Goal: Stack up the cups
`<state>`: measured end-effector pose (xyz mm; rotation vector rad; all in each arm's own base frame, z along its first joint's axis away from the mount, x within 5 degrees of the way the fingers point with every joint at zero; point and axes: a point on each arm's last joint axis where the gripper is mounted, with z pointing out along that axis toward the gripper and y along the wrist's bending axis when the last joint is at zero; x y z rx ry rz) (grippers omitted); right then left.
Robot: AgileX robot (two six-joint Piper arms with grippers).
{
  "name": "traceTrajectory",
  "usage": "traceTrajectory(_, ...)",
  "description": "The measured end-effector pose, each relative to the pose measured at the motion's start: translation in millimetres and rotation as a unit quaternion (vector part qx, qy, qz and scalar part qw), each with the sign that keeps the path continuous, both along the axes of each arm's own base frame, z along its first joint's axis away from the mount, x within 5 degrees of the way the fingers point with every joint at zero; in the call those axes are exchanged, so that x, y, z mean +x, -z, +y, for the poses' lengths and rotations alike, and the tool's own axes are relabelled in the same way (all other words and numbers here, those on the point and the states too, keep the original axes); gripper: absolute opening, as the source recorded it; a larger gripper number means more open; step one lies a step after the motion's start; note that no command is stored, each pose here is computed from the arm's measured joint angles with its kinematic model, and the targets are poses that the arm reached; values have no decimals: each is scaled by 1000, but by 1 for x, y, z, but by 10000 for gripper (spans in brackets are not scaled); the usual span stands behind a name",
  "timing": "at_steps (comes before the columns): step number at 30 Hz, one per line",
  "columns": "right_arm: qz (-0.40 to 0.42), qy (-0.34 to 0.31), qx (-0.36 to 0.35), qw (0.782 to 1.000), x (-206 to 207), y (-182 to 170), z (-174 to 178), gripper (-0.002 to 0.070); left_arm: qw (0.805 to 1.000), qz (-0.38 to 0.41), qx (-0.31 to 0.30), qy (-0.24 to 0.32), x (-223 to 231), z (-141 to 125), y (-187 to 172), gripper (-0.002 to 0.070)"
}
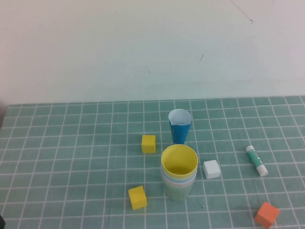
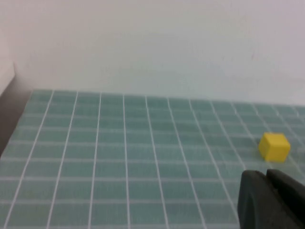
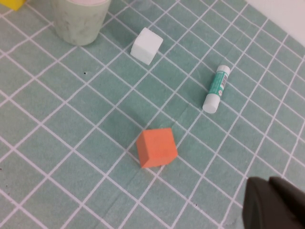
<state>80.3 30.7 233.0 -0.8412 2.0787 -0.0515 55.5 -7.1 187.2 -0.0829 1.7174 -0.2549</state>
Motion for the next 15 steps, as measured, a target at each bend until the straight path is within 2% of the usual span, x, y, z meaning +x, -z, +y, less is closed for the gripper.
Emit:
traceTrajectory(6,0,0,0,1000,0,0,0,-1,998,58,21,5,-2,0,11,-1)
traceTrajectory(15,0,0,0,1000,0,0,0,-1,997,53,61,14,-3,0,11,-1)
